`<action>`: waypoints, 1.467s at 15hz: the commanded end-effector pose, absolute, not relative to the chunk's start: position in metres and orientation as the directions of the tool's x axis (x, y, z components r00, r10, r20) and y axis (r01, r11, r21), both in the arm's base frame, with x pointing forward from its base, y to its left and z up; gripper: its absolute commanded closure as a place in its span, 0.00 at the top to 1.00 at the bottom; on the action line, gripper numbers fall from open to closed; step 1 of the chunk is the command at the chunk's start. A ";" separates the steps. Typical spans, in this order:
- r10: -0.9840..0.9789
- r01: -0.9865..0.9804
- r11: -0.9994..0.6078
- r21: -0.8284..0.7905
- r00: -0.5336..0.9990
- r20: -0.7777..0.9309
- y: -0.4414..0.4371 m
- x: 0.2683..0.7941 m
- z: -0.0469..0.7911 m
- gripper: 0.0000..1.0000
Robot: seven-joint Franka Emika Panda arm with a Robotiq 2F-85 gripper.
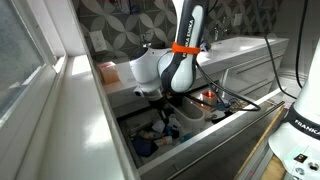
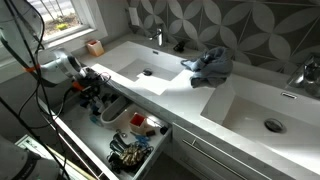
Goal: Pick up one white handkerchief from the open drawer and put it on the bathroom counter
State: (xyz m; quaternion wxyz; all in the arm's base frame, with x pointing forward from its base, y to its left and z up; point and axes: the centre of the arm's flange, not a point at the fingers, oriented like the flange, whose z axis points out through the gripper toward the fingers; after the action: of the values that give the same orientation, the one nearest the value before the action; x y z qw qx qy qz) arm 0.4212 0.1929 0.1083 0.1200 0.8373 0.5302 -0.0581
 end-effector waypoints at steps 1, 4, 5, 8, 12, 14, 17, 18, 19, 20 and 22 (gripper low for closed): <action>0.877 0.902 -0.398 0.166 0.427 -0.218 0.193 0.424 0.105 0.01; 0.877 0.902 -0.398 0.168 0.427 -0.218 0.193 0.423 0.107 0.00; 0.876 0.901 -0.399 0.174 0.430 -0.220 0.193 0.422 0.110 0.00; 0.869 0.892 -0.414 0.182 0.447 -0.214 0.192 0.417 0.124 0.01; 0.852 0.867 -0.453 0.208 0.490 -0.186 0.185 0.409 0.152 0.01; 0.841 0.849 -0.479 0.222 0.516 -0.161 0.180 0.405 0.166 0.01; 0.824 0.821 -0.519 0.237 0.555 -0.117 0.172 0.398 0.188 0.01; 0.820 0.813 -0.527 0.245 0.563 -0.105 0.169 0.397 0.194 0.01; 0.811 0.802 -0.542 0.253 0.577 -0.092 0.165 0.394 0.201 0.01; 0.806 0.793 -0.552 0.256 0.586 -0.078 0.162 0.392 0.207 0.01; 0.785 0.767 -0.585 0.262 0.617 -0.054 0.155 0.384 0.219 0.01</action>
State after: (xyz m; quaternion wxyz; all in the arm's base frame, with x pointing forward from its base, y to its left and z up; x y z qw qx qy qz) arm 0.4063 0.1694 0.1932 0.1369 0.8761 0.4621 0.0123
